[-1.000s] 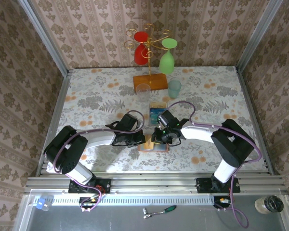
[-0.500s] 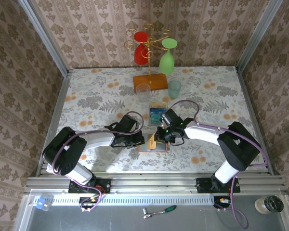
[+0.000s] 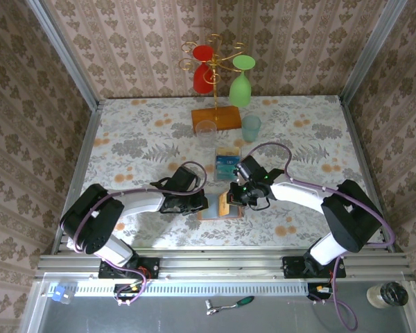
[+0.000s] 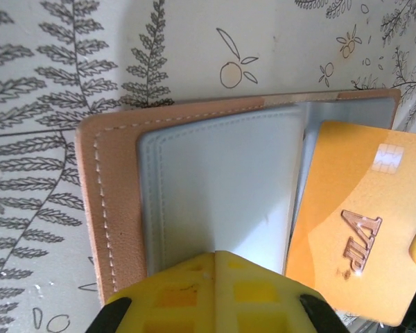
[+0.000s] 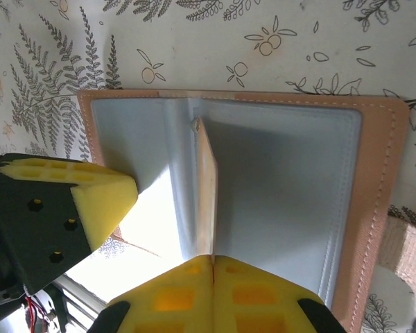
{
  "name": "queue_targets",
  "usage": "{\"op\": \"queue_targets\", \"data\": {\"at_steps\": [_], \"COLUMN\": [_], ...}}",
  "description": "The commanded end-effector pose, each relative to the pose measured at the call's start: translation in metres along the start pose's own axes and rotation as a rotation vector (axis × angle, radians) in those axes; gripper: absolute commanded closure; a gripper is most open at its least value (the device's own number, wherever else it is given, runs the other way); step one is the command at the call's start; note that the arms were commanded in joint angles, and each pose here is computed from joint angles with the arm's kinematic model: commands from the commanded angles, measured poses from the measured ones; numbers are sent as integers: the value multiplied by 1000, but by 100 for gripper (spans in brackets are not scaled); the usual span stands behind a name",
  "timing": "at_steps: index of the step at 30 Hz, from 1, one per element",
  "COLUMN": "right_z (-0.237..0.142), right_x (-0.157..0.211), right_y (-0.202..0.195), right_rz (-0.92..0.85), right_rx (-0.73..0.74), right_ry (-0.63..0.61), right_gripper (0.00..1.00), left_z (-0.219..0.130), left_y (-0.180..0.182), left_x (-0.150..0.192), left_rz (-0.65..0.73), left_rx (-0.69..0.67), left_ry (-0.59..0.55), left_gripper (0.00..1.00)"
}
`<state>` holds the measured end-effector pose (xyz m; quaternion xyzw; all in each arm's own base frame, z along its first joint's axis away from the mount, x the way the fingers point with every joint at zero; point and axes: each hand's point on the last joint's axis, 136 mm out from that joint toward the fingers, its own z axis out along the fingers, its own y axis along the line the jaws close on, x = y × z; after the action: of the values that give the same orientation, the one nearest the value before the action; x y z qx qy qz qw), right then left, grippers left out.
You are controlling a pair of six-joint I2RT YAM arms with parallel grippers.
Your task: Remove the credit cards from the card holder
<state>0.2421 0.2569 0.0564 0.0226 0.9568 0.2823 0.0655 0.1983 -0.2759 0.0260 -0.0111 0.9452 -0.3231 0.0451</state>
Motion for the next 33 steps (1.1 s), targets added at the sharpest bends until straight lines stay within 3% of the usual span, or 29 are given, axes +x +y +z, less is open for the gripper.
{"op": "queue_targets", "data": {"at_steps": [1, 10, 21, 29, 33], "right_z": [-14, -28, -48, -60, -69], "right_x": [-5, -11, -26, -41, -62], "right_y": [5, 15, -7, 10, 11], "right_rz": [-28, -188, -742, -1196, -1294], "right_rx": [6, 31, 299, 261, 318], "right_ry": [-14, 15, 209, 268, 263], "right_gripper": [100, 100, 100, 100, 100], "left_z": [-6, -14, -27, -34, -39], "left_y": [1, -9, -7, -1, 3], "left_x": [1, -9, -15, -16, -16], "left_rz": [-4, 22, 25, 13, 10], "left_rx": [-38, -33, -26, -21, -31], "left_ry": [-1, -22, -54, -73, -75], "left_gripper": [94, 93, 92, 91, 91]}}
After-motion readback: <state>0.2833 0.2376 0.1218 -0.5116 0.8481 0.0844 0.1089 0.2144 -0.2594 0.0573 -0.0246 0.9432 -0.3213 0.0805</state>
